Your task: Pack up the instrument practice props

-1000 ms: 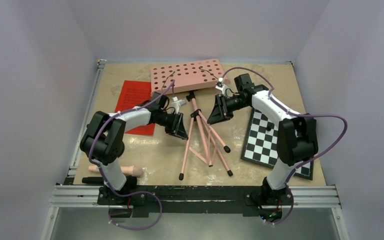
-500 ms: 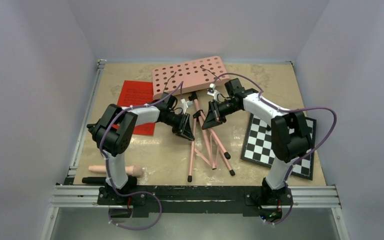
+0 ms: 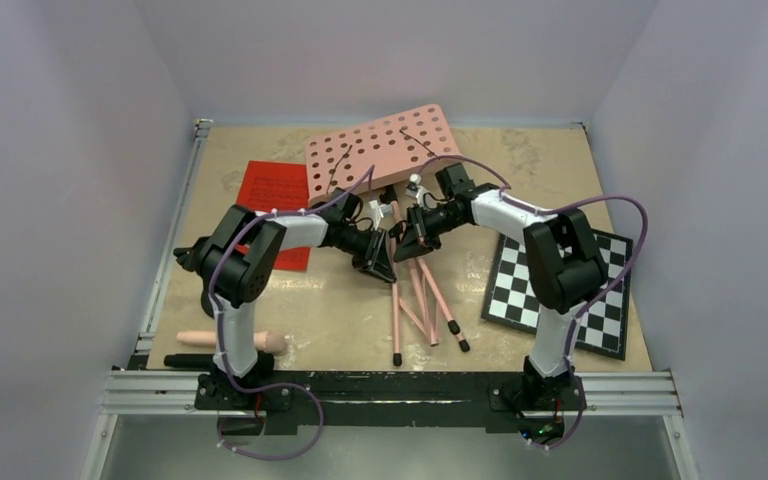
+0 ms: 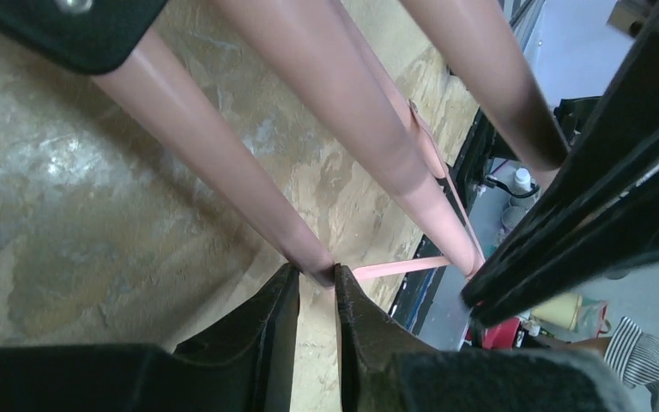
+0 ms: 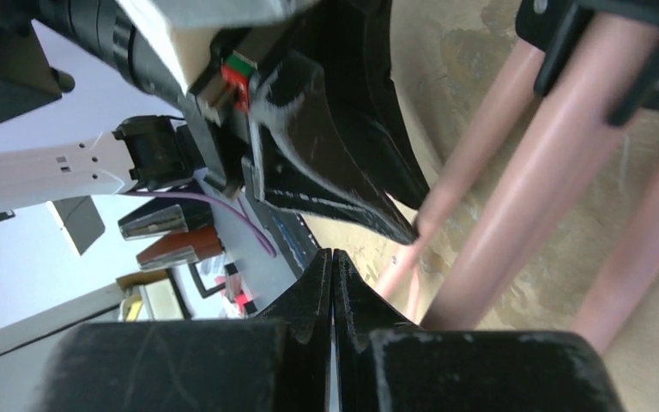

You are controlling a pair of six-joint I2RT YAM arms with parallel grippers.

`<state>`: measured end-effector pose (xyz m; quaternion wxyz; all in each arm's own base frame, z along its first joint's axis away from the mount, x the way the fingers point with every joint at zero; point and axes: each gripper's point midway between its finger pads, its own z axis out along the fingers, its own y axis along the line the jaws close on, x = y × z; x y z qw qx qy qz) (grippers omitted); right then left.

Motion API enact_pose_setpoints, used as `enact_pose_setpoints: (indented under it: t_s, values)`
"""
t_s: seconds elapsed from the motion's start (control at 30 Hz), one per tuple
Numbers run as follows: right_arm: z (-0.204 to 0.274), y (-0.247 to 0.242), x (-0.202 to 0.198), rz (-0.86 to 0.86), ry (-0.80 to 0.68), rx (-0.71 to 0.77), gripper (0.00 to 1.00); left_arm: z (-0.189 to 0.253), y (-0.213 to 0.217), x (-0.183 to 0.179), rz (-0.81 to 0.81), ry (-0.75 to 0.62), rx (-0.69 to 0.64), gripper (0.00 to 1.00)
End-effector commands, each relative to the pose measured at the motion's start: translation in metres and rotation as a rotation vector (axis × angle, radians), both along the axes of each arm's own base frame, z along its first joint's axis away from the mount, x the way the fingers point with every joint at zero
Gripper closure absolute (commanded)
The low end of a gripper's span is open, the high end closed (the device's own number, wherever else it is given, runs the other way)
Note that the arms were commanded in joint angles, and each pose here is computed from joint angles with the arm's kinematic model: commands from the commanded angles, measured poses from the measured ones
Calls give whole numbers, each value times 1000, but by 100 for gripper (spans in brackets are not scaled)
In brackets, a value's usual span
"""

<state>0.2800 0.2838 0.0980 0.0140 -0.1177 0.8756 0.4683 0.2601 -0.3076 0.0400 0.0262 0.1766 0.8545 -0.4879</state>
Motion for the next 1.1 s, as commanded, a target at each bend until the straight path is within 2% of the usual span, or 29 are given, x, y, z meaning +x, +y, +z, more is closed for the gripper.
enact_pose_setpoints:
  t_s: [0.0,0.23,0.3,0.4,0.5,0.63,0.7,0.73,0.8,0.93,1.07]
  values:
    - [-47,9,-3,-35,67,-115,100,7,-19,27,3,-117,-51,76]
    - [-72,18,-5,-106,173,-182,100,9,-13,28,50,-107,-60,75]
    - [-52,23,3,-69,120,-116,100,19,-9,33,81,-122,-90,73]
    - [8,26,15,8,-25,16,99,36,2,32,82,-143,-111,68]
    - [61,13,19,31,-157,49,66,47,14,25,69,-134,-96,62]
    - [94,-15,16,-5,-262,40,37,59,22,22,60,-148,-70,60]
    - [97,-31,9,-2,-300,-8,6,59,25,21,58,-140,-30,59]
    - [94,-42,4,2,-302,-53,2,57,28,21,57,-132,-6,59]
    - [87,-64,4,-16,-327,-135,1,52,32,22,46,-140,46,59]
    - [63,-114,8,-68,-342,-388,1,44,32,21,-9,-178,133,58]
    - [57,-118,-5,-48,-348,-439,1,38,28,21,-30,-173,176,55]
